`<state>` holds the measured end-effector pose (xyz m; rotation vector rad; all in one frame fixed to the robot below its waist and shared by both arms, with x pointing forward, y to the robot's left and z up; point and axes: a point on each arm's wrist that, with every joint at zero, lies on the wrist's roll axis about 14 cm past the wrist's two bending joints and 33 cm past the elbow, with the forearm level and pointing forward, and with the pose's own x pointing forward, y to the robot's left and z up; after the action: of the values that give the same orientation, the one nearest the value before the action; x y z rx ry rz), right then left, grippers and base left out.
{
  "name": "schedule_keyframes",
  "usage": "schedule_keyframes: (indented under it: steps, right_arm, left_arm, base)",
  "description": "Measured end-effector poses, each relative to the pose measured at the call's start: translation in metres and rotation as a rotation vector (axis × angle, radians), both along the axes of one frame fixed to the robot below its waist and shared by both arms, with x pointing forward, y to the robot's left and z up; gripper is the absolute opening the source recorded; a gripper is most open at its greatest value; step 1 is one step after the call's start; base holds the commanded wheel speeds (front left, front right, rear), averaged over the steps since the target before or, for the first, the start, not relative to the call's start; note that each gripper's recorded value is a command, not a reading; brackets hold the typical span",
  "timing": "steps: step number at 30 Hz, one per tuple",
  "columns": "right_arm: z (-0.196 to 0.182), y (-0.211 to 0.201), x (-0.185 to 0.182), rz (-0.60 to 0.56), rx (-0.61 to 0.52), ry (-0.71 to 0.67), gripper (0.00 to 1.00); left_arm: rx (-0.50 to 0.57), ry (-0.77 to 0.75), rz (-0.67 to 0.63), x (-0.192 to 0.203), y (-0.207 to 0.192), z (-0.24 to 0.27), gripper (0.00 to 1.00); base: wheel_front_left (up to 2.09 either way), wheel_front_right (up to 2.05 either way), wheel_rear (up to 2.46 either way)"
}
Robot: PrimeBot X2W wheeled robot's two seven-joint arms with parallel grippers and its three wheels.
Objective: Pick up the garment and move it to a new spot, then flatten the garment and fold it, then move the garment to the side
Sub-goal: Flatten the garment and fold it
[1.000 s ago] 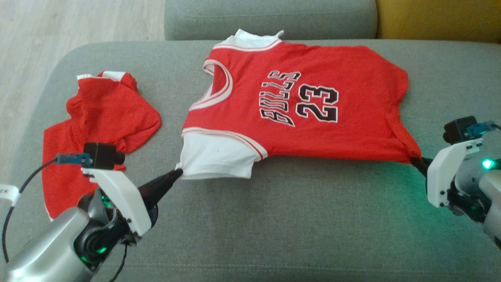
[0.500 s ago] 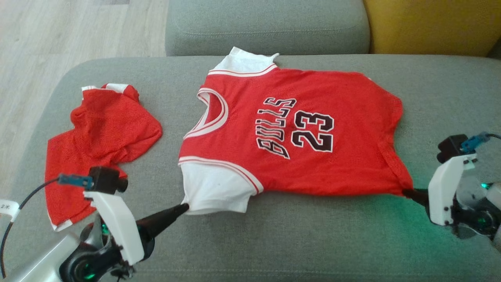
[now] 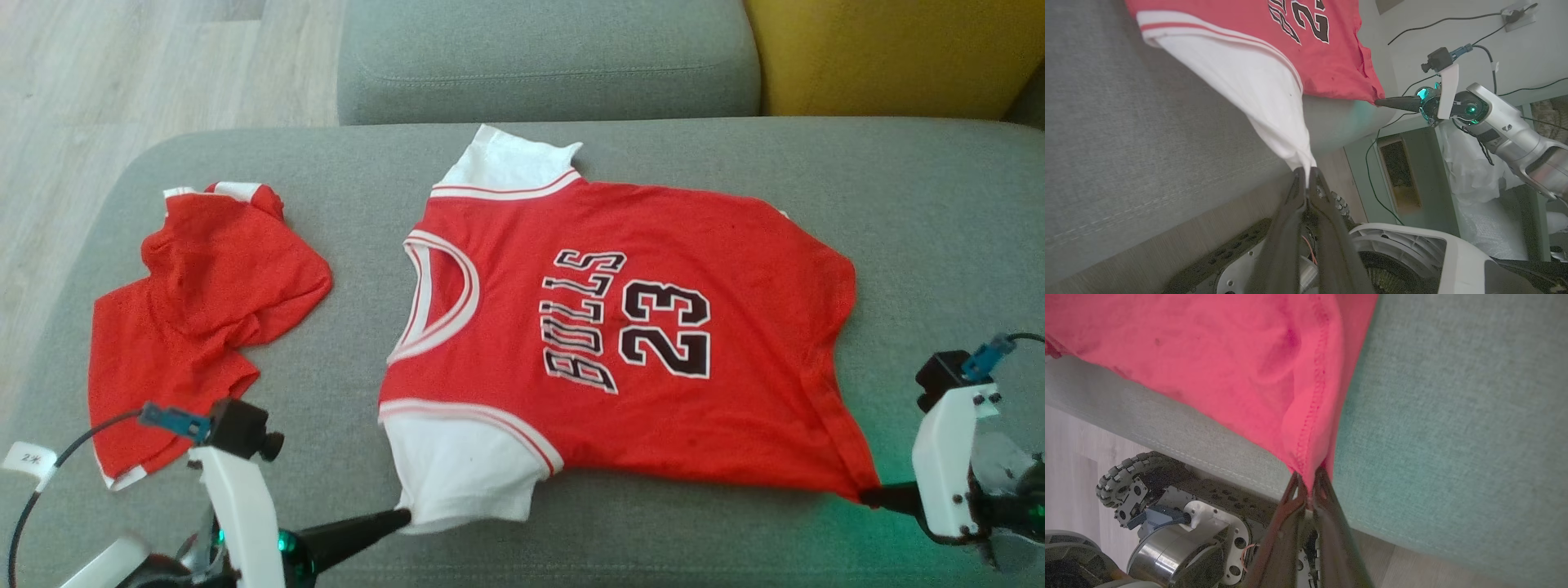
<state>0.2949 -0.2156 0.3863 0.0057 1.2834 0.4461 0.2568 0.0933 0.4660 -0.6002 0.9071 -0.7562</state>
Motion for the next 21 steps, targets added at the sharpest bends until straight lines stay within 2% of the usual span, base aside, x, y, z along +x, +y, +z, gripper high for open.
schedule_keyframes:
  steps: [4, 9, 21]
  right_arm:
    - [0.001, -0.002, -0.007, 0.011, 0.002, 0.020, 0.00]
    - [0.005, -0.001, 0.000, 0.006, 0.009, -0.008, 0.00]
    - [0.026, 0.005, 0.058, -0.072, 0.054, -0.155, 0.00]
  left_arm:
    - [-0.010, 0.012, -0.017, -0.004, -0.002, 0.003, 0.00]
    - [-0.027, -0.031, 0.014, 0.010, -0.001, 0.012, 0.00]
    - [-0.099, -0.245, 0.115, 0.081, -0.002, 0.063, 0.00]
  base:
    - [0.00, 0.00, 0.00]
    - [0.00, 0.00, 0.00]
    - [0.00, 0.00, 0.00]
